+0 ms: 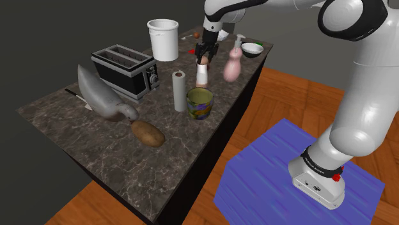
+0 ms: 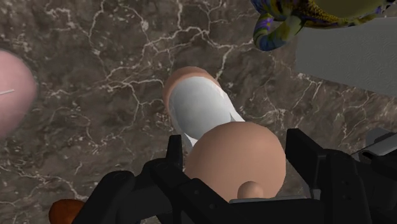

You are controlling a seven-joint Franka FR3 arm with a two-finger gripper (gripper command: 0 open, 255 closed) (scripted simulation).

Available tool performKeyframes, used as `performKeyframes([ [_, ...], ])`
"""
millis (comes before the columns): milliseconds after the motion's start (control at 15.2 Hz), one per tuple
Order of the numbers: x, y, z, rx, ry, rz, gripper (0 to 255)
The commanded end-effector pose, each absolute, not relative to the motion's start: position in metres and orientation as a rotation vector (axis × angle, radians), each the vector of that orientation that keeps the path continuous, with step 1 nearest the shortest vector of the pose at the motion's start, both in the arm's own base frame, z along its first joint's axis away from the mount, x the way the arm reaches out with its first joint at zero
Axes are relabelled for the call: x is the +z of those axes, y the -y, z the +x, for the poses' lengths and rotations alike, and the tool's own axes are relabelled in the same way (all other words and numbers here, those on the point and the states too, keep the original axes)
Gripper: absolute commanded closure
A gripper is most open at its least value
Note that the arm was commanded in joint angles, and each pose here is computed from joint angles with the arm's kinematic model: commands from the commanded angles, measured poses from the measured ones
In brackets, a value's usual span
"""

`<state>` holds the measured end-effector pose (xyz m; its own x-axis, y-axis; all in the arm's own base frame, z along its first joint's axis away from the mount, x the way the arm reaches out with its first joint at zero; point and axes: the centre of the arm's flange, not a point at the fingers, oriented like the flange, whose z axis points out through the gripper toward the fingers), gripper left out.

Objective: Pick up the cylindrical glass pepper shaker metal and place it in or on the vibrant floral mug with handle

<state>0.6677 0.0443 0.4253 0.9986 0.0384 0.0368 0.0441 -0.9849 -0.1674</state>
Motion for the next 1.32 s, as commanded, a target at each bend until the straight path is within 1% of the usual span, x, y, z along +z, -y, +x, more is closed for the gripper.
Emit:
performKeyframes([
  [0,0.437,-0.044,0.668,-0.050,0.062,-2.972,255],
  [1254,0.537,-0.044,0.668,-0.050,0.062,-2.972,255],
])
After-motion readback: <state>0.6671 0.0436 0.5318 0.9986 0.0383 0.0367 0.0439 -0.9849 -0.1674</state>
